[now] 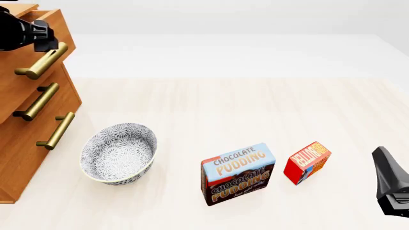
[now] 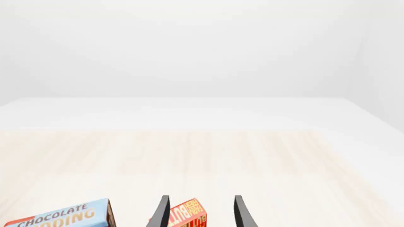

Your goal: Put the butter at the back in the top drawer of the cabinet and close it.

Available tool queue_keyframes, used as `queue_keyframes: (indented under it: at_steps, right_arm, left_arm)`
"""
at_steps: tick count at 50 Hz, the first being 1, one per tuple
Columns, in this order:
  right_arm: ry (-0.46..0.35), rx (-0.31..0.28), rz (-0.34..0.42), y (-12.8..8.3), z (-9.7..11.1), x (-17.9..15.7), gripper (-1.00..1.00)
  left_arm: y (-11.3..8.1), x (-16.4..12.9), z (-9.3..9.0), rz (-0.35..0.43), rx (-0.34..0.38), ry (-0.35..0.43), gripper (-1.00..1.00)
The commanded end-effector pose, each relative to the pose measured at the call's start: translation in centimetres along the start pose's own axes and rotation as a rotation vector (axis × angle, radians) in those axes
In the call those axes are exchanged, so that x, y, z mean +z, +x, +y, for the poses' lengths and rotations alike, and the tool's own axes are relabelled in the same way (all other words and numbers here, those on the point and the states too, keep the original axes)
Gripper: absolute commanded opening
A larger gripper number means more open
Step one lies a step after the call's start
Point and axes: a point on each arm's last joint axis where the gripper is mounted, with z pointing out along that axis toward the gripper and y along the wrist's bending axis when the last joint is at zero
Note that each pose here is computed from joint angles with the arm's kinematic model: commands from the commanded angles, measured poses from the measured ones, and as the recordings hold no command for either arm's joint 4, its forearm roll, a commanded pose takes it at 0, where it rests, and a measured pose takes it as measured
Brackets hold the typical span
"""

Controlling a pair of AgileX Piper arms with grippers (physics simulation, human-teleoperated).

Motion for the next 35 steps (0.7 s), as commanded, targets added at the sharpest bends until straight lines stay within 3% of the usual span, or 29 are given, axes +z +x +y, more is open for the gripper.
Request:
queue_keyframes:
  at_steps: [1, 35]
  right_arm:
    - [0.000, 0.000, 0.000, 0.0, 0.0, 0.0, 1.00]
    - [0.000, 0.000, 0.000, 0.0, 0.0, 0.0, 1.00]
  left_arm:
    - [0.4, 0.6, -0.5, 0.028, 0.010, 0.015, 1.00]
    - [1.3, 1.3, -1.9, 0.053, 0.037, 0.051, 1.00]
